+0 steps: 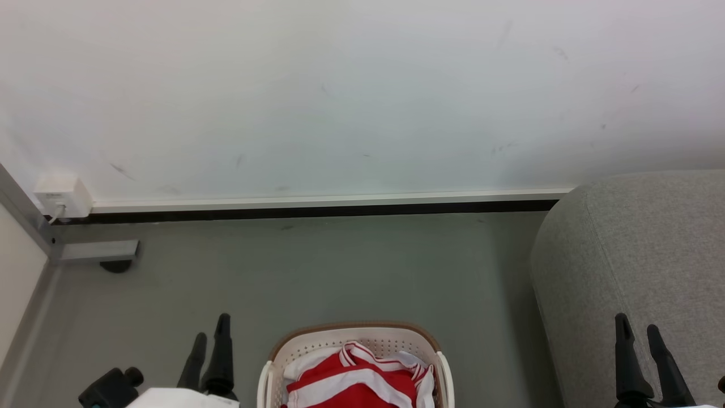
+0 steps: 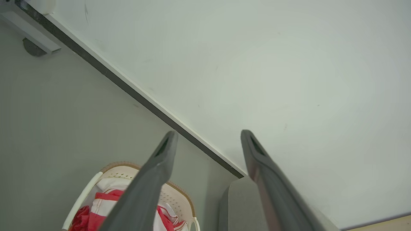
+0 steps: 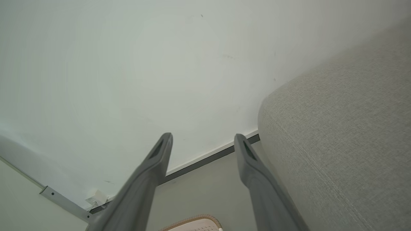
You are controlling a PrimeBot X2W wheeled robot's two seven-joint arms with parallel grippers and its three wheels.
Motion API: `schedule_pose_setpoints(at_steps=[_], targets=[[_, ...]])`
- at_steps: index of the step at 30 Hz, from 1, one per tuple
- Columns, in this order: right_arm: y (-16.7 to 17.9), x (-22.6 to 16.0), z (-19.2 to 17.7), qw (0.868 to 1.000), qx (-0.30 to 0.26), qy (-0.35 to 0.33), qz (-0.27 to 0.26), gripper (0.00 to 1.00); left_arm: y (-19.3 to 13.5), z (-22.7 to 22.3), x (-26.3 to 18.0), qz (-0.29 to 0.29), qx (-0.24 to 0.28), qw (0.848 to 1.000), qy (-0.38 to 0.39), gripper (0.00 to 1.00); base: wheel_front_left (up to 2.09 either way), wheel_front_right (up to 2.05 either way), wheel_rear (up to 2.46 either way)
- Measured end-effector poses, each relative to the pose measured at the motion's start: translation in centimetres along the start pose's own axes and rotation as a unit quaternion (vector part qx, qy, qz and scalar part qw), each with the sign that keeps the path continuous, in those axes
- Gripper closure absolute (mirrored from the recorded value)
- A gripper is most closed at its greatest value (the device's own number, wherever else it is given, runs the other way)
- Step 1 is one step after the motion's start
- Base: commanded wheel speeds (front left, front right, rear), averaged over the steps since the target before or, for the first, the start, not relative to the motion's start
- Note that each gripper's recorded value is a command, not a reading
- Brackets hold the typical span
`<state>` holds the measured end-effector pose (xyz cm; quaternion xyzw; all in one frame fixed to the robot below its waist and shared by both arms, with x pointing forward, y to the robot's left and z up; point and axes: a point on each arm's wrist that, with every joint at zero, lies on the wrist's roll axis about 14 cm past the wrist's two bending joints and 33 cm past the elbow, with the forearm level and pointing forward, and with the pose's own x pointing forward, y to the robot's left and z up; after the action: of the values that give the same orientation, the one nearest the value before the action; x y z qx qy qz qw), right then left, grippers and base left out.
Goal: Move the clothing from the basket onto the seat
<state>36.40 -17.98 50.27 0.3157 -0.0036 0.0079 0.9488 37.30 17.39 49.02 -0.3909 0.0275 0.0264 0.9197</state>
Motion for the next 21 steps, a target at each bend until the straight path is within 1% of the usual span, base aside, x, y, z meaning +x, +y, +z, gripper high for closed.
schedule_pose_setpoints(at_steps=[10, 21], targets=[[0.4, -0.2, 0.3, 0.998, -0.062, -0.008, 0.011, 0.00, -0.6, 0.2, -0.2, -0.010, 0.058, 0.998, -0.011, 0.00, 0.00, 0.00, 0.00], [0.7, -0.5, 0.5, 0.992, -0.121, -0.015, 0.020, 0.00, -1.3, -0.3, -0.3, -0.028, 0.137, 0.990, -0.013, 0.00, 0.00, 0.00, 0.00]])
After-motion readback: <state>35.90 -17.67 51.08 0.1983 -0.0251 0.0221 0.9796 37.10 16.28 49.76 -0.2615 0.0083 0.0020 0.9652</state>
